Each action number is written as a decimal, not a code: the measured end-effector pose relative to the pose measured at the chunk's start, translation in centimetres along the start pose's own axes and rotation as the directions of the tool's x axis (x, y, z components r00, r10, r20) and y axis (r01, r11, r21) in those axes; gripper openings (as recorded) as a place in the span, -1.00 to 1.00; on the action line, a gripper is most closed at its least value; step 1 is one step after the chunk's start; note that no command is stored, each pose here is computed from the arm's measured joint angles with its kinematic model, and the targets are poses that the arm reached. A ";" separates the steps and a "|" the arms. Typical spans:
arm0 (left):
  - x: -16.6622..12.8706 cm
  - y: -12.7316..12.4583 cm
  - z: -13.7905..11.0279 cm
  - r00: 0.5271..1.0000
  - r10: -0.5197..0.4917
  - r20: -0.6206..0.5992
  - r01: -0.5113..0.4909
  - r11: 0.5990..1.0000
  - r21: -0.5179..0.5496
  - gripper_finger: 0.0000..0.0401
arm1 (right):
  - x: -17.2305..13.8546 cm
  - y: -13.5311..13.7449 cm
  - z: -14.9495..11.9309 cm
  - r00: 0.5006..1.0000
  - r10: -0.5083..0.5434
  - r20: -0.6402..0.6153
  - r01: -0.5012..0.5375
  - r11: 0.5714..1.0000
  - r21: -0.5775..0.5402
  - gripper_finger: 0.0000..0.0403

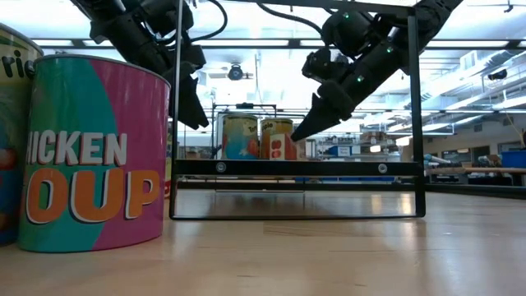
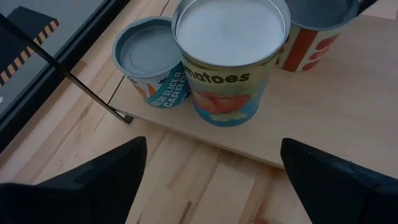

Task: Pick and place cans onto a shelf
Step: Adjust the cans on the shelf, then put the canned meatball sauce on the shelf

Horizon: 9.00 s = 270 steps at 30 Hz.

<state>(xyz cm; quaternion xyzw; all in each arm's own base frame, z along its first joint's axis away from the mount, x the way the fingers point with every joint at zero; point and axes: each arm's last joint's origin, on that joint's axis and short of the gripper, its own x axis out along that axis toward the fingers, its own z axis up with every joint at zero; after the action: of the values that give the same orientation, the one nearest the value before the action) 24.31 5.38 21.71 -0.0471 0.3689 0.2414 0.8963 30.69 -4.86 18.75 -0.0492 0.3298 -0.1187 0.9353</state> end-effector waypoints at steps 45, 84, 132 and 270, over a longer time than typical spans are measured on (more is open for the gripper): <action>0.0 -0.1 0.3 0.999 -0.021 0.028 0.021 1.000 -0.006 0.87 | 0.1 2.8 1.0 0.950 -0.294 0.107 0.311 0.847 -0.432 0.74; -0.1 -0.6 0.1 0.999 -0.037 0.018 0.036 0.999 0.011 0.87 | 0.4 -4.5 -0.3 0.958 -0.228 0.174 0.199 0.965 0.168 0.98; -0.1 -0.6 0.4 0.998 -0.041 0.053 0.039 0.999 0.030 0.87 | 5.3 -7.1 0.0 0.951 -0.075 0.299 0.016 0.981 0.195 0.98; -5.9 -2.2 -6.4 0.947 -0.080 -0.312 0.077 0.997 -0.020 0.87 | -7.4 1.0 -0.5 0.925 0.031 0.379 -0.021 0.999 -0.030 0.98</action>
<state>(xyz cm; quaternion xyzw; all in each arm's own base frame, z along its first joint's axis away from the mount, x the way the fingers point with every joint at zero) 17.64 -0.64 20.92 -0.1025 0.5032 0.1963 0.8353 24.95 -2.04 22.70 -0.0786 0.1450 -0.0903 0.9822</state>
